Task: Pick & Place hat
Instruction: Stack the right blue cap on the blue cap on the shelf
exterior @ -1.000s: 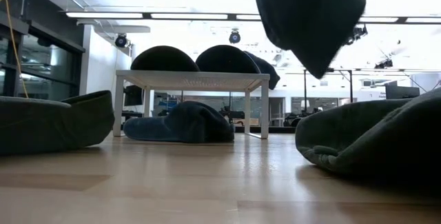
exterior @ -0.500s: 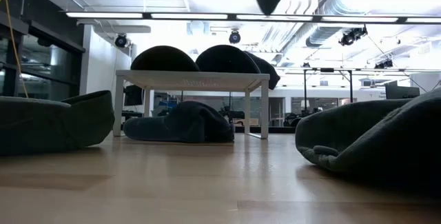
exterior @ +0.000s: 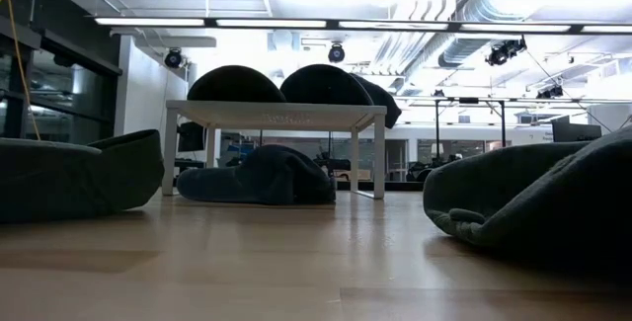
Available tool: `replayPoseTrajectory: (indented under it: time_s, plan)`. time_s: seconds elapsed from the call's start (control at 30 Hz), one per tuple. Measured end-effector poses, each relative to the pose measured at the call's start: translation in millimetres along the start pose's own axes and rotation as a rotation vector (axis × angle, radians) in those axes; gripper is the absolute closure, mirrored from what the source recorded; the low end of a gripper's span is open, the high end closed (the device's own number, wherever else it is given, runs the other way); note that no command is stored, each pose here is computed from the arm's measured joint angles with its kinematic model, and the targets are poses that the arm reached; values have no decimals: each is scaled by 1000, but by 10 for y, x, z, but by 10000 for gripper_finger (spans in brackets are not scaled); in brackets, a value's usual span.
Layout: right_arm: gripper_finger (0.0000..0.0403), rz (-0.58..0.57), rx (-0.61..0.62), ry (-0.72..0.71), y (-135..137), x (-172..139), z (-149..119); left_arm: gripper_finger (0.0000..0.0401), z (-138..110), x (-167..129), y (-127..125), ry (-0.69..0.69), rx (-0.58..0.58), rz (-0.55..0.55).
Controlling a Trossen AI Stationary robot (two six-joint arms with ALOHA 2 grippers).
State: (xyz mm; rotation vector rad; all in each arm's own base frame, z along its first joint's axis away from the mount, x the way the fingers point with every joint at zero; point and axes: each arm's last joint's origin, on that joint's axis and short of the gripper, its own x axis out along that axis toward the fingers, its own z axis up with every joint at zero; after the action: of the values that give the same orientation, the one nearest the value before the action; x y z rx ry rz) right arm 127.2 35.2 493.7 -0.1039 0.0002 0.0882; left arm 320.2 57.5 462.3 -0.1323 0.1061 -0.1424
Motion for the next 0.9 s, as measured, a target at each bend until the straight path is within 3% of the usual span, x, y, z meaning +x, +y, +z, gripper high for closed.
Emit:
replayPoseTrajectory:
  time_s: [0.23, 0.6, 0.9]
  plan:
    - [399, 77, -63, -64, -29, -206, 51, 220, -204, 325, 36, 47, -74, -14]
    - [399, 75, -116, -111, -83, -432, 77, 219, -286, 699, -80, -64, -40, -234]
    - [399, 76, -126, -111, -92, -472, 73, 220, -265, 728, -75, -118, -43, -88]
